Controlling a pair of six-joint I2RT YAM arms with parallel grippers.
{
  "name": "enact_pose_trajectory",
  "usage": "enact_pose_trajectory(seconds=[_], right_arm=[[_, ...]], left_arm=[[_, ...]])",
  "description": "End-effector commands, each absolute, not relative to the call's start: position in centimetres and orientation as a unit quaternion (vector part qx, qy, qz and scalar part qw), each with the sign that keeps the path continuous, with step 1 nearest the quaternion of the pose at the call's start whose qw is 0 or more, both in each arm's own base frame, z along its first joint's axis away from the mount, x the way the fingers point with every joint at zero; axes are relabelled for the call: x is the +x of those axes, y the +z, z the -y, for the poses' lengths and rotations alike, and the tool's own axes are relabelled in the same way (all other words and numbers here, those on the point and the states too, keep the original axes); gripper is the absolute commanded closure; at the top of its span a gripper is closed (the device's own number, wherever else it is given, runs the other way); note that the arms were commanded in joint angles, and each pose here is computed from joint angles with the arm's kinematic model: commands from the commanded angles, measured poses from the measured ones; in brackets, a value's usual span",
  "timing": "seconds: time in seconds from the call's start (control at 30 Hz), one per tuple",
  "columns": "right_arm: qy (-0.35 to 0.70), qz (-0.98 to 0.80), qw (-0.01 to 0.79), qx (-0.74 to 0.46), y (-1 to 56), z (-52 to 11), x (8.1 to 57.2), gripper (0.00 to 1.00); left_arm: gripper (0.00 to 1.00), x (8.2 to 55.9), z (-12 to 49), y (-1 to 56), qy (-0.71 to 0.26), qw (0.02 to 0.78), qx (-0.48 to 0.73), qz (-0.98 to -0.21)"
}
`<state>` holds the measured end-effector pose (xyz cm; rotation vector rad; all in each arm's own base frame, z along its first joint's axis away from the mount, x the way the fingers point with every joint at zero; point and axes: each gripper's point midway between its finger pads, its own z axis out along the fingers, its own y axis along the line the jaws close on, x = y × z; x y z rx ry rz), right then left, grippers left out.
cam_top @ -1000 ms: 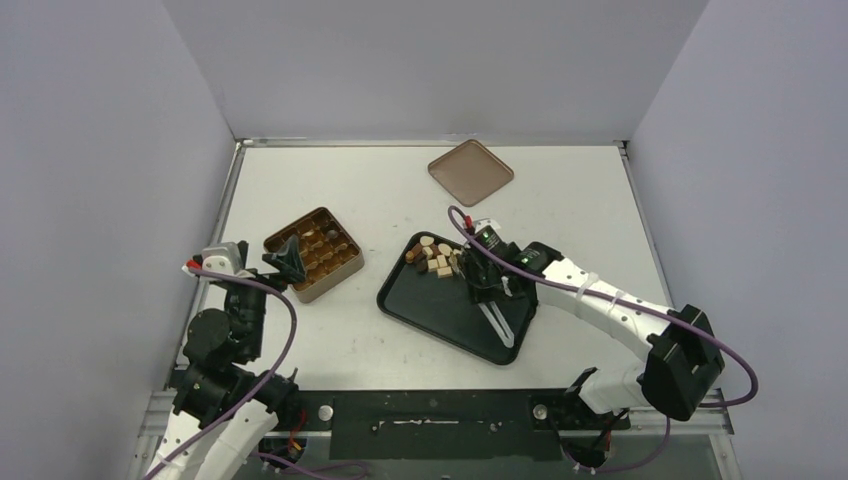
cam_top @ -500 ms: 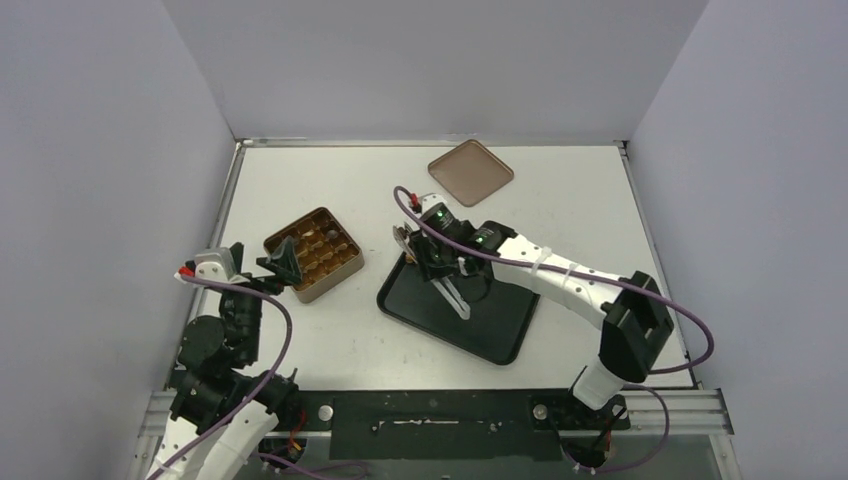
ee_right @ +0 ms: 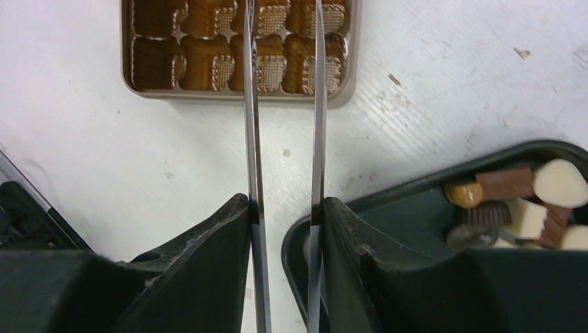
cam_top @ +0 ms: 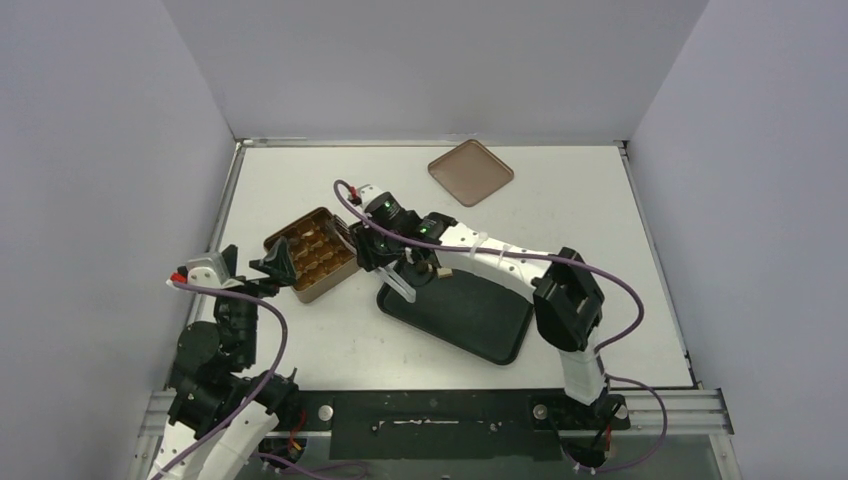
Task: Pack the chocolate
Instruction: Place the fake chocolate in the packing box.
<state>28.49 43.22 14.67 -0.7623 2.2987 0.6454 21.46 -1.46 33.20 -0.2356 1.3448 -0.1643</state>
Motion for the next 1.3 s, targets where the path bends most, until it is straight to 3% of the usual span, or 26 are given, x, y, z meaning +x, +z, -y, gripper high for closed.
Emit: enact_pose_trajectory(seconds=[0.0, 0.4, 1.27], right_arm=[[0.303, -0.829, 0.355, -0.307, 18.3, -47.7, 29.5, 0.77], [0.309, -0.831, 0.335, -0.317, 15.5, -51.4, 30.4, 0.71], [0.28, -0.852, 0.316, -0.31, 12.6, -51.5, 31.2, 0.6]], left_arm=[[0.03, 20.7, 0.3, 34.8, -0.075, 0.79, -0.133, -0.594], [0.03, 20.4, 0.1, 34.8, -0.073, 0.792, -0.136, -0.591], [0.03, 20.2, 0.1, 35.1, -0.08, 0.795, -0.135, -0.586]])
